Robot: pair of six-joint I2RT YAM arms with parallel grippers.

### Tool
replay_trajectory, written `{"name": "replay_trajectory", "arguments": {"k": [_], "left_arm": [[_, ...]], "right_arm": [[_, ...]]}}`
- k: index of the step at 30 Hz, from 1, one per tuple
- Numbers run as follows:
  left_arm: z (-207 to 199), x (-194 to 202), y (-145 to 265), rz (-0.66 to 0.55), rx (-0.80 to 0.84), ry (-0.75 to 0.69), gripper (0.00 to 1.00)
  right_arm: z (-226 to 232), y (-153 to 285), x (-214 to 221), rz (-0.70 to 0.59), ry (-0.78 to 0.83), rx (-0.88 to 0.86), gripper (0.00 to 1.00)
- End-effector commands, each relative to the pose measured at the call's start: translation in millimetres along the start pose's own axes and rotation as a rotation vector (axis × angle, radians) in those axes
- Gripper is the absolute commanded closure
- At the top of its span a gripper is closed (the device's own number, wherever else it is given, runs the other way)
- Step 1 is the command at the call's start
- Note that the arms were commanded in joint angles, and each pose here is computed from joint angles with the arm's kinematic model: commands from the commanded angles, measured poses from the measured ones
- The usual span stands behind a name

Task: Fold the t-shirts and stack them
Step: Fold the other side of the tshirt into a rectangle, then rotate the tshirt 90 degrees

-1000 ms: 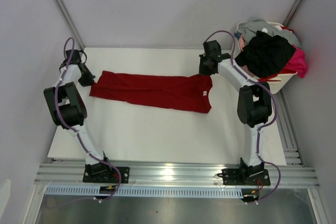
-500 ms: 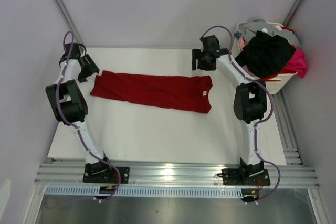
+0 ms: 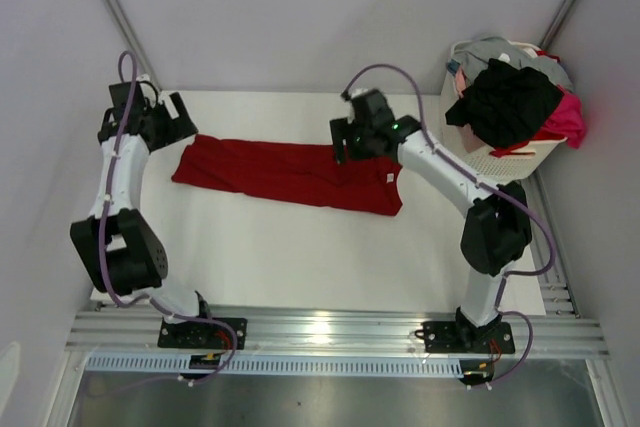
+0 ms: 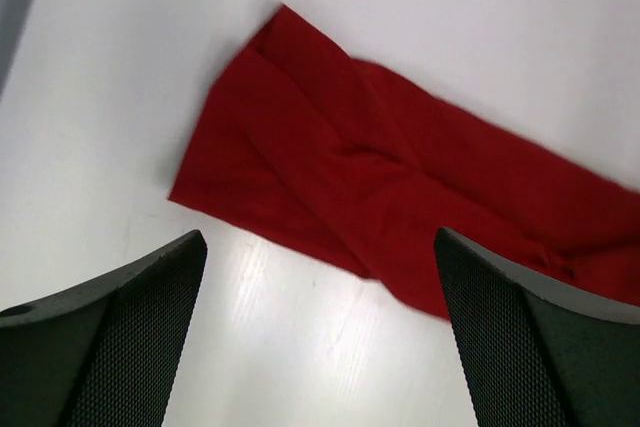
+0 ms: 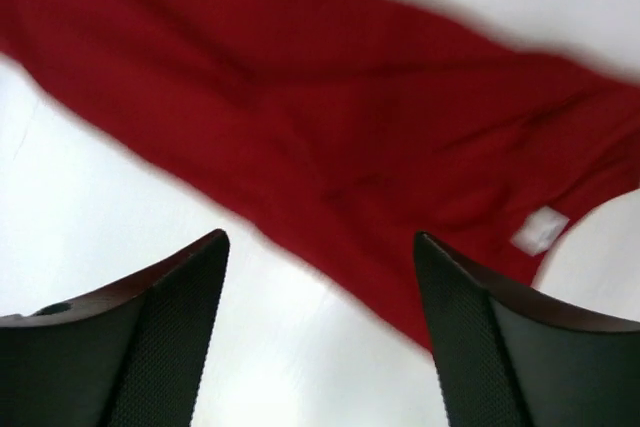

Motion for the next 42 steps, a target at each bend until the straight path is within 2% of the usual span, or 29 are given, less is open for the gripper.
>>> {"name": "replay_trajectory", "arguments": {"k": [1,2,3,4,5,6,8,9,10,11,12,14,18,21,24,29,38,42], "left_arm": [[-26.4,11.2,8.3,-0.062,0.225,-0.191,0.01],[-29.1,9.5,7.5,-0.068,0.259,-0.241,0.03],[-33.3,7.8,6.6,-0.071,0.296,-0.256,0.07],[-36.2,2.0,5.9,-0.089,0.316,-0.286,0.09],[-36.1,-2.3,-1.7,-0.09,0.33,-0.312,0.13],[-40.7,-12.2,-2.0,-0.107,0.362,-0.335,0.3],[-39.0,-7.8,-24.6,-0.061,0.382,-0.356,0.54],[-41.0,-23.2,-23.8,-0.078,0.382,-0.367,0.84],[-38.0,-22.2,-31.6,-0.053,0.368,-0.36,1.0],[-33.7,-11.4,-52.5,0.009,0.367,-0.341,1.0],[-33.3,-21.3,-54.3,0.012,0.358,-0.334,1.0],[-27.0,-11.5,-78.8,0.094,0.323,-0.271,1.0],[-13.9,8.1,-99.8,0.191,0.197,-0.258,1.0],[-8.1,21.0,-110.7,0.243,0.163,-0.221,0.99],[-8.6,27.2,-112.2,0.308,0.144,-0.161,0.99],[3.1,65.2,-118.3,0.475,0.031,-0.1,0.99],[9.5,95.9,-103.0,0.511,-0.027,-0.058,0.99],[0.8,108.2,-96.5,0.572,-0.02,-0.059,0.98]], "right_arm": [[1.4,-7.6,43.0,0.025,-0.057,0.12,0.38],[-2.0,-10.7,49.4,0.04,-0.094,0.126,0.73],[-7.7,-15.8,62.0,0.064,-0.159,0.147,0.91],[-11.6,-18.0,66.1,0.066,-0.186,0.16,1.0],[-14.5,-21.0,65.1,0.052,-0.208,0.157,1.0],[-14.4,-23.9,67.3,0.051,-0.228,0.156,1.0],[-14.6,-35.8,72.8,0.063,-0.241,0.146,1.0],[-13.9,-41.4,74.9,0.072,-0.24,0.149,1.0],[-12.0,-45.7,69.4,0.06,-0.242,0.151,1.0],[-12.4,-51.7,72.3,0.074,-0.239,0.163,1.0],[-15.9,-65.6,80.9,0.109,-0.24,0.179,1.0],[-15.3,-77.3,82.5,0.138,-0.258,0.194,1.0],[-27.2,-102.6,101.8,0.194,-0.272,0.257,1.0],[-35.1,-110.0,107.8,0.211,-0.281,0.281,1.0],[-45.2,-116.0,109.5,0.22,-0.291,0.303,1.0],[-58.7,-122.0,106.8,0.219,-0.306,0.322,1.0],[-78.5,-126.3,92.3,0.197,-0.281,0.339,1.0],[-83.9,-126.2,79.1,0.174,-0.273,0.33,1.0]]}}
Point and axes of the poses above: each gripper's point midway between its finger pads, its own y axis back along the fingers, its own z axis along the line the jaws close on, x = y × z, the point moved 4 cm from there along y, back along the fingers, and after that the axes turned 6 degrees about -y, right-handed, at the moved point
